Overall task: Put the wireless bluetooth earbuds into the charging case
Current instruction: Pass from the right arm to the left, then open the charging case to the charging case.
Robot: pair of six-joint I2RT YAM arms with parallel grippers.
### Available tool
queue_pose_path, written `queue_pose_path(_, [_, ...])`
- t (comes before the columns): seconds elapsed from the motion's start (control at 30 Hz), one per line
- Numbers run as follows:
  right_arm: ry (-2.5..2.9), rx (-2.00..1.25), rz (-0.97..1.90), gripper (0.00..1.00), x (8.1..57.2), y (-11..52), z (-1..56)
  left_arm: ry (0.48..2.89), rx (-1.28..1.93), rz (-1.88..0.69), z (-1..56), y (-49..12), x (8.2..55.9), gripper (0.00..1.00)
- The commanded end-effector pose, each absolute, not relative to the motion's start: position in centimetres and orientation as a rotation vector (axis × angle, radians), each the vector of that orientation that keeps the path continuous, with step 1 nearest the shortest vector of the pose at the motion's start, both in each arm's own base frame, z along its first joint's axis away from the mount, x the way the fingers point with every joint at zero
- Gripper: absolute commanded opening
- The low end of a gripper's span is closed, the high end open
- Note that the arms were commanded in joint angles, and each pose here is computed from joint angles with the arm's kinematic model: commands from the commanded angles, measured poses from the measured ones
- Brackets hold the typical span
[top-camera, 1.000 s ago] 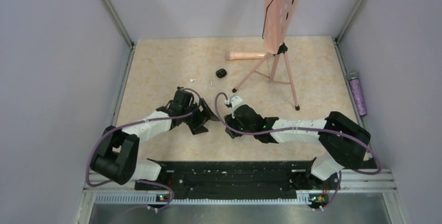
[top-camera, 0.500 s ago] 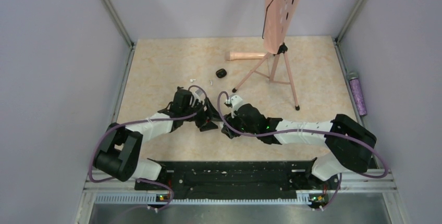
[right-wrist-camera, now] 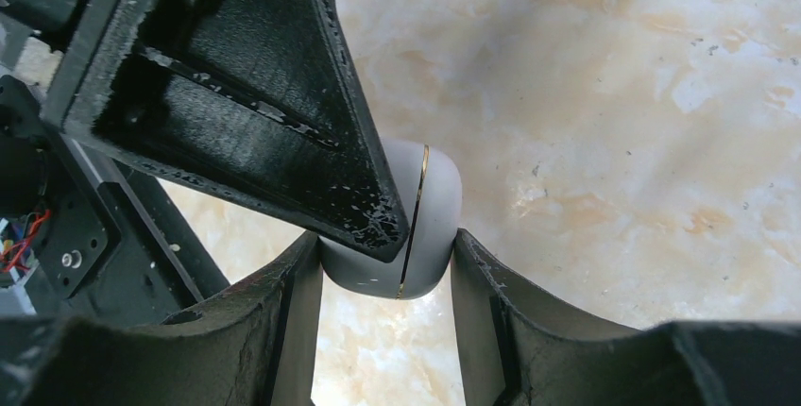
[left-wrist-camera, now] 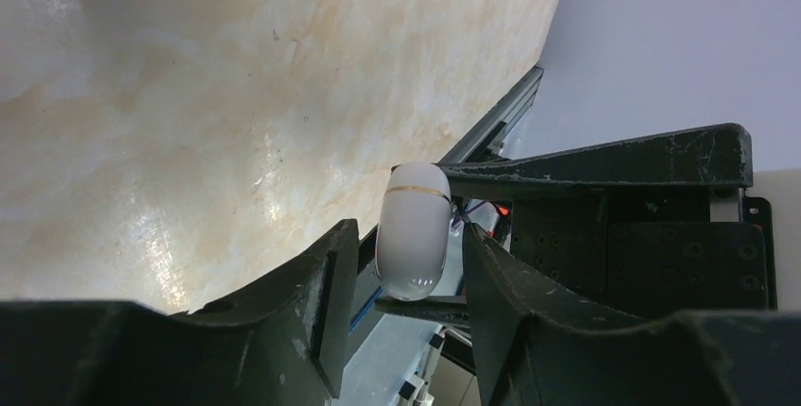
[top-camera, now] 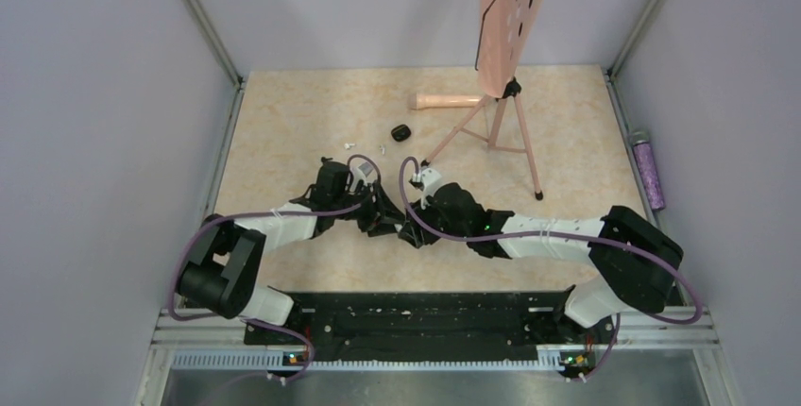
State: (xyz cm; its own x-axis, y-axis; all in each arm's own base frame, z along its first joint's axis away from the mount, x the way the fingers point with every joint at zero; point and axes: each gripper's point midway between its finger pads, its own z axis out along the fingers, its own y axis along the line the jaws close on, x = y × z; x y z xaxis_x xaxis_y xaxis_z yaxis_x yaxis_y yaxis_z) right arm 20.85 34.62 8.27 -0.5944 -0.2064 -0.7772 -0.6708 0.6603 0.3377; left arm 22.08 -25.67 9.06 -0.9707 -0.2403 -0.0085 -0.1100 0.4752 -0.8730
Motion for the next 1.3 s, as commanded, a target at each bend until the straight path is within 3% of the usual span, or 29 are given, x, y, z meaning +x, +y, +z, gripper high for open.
queue_pose_path(0.0, [2.049, -0.66, 0.914, 0.45, 21.5, 36.6, 11.3, 2.537, -0.255, -1.576, 9.7, -26.3, 22.3, 0.49])
queue_pose_path(0.07, [2.051, -0.664, 0.917, 0.44, 21.5, 36.7, 11.3, 2.531, -0.263, -1.585, 9.7, -26.4, 22.3, 0.39])
queue_pose_path(0.17, [2.068, -0.659, 0.92, 0.47, 21.4, 36.6, 11.2, 2.521, -0.263, -1.596, 10.1, -26.5, 22.4, 0.16])
queue_pose_path(0.23, [2.084, -0.645, 0.947, 0.68, 21.4, 36.6, 11.4, 2.512, -0.253, -1.599, 10.5, -26.5, 22.5, 0.0])
queue_pose_path(0.33, [2.121, -0.623, 0.986, 0.82, 21.1, 36.1, 12.0, 2.512, -0.213, -1.589, 11.0, -26.5, 22.5, 0.0])
queue_pose_path(0.5, [2.109, -0.442, 1.149, 0.89, 20.5, 32.8, 14.9, 2.476, -0.052, -1.603, 12.7, -26.6, 22.1, 0.0])
queue_pose_path(0.73, [2.072, -0.087, 1.343, 0.84, 21.1, 29.5, 17.7, 2.336, 0.279, -1.743, 16.8, -27.2, 20.7, 0.0])
queue_pose_path(1.27, [2.041, -0.042, 1.524, 0.8, 20.6, 31.1, 18.1, 2.193, 0.488, -1.775, 21.5, -27.3, 19.8, 0.0])
